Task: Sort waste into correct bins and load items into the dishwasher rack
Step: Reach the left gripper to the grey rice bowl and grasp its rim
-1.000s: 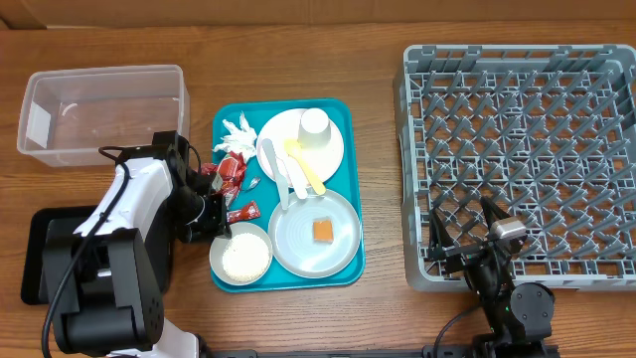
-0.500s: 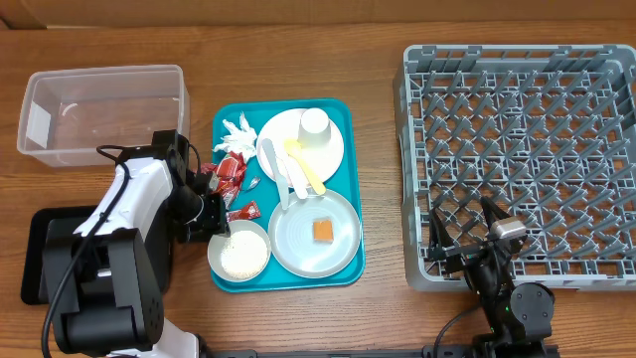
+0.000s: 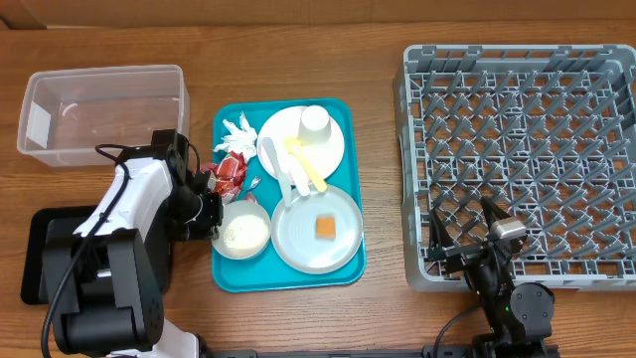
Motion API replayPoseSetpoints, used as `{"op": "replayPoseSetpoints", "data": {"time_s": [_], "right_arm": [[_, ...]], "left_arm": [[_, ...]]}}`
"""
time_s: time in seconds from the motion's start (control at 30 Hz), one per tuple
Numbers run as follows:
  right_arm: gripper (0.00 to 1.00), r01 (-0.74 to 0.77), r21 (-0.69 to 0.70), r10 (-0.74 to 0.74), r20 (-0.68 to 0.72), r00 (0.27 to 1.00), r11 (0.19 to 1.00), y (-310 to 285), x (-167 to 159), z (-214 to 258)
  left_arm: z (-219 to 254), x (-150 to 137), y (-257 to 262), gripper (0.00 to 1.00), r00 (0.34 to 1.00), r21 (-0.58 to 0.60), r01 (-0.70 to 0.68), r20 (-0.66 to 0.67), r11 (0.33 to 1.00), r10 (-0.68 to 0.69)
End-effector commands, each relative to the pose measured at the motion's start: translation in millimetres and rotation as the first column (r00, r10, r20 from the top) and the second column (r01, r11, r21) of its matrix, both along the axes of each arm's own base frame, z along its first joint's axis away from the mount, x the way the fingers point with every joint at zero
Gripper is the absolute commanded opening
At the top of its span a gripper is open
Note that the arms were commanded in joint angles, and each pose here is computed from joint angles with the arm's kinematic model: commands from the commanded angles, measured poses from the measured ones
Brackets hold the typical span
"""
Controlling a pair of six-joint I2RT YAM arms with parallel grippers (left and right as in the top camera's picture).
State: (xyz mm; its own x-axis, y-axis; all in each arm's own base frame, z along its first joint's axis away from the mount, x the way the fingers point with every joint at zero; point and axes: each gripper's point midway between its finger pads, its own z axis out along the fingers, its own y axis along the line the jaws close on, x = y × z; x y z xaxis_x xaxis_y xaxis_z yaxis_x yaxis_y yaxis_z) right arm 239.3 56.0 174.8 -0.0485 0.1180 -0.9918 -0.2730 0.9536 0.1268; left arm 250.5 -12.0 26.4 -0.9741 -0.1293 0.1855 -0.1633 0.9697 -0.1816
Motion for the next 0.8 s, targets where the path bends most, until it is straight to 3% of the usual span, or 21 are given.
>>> {"op": "replayPoseSetpoints", "data": {"time_s": [0.0, 0.77], "right_arm": [[1.0, 0.008, -0.003, -0.008, 0.005, 1.0, 1.0, -0.9, 0.3, -1.6], [1.0, 0.008, -0.003, -0.008, 0.005, 1.0, 1.0, -0.9, 0.3, -1.6]], "left_arm": [[0.8, 7.0, -2.0, 0.04, 1.0, -0.003, 0.001, 0.017, 1.0, -0.001], [20.4, 10.3, -3.7, 0.04, 1.0, -0.015, 0.0, 0.0, 1.0, 0.0]]}}
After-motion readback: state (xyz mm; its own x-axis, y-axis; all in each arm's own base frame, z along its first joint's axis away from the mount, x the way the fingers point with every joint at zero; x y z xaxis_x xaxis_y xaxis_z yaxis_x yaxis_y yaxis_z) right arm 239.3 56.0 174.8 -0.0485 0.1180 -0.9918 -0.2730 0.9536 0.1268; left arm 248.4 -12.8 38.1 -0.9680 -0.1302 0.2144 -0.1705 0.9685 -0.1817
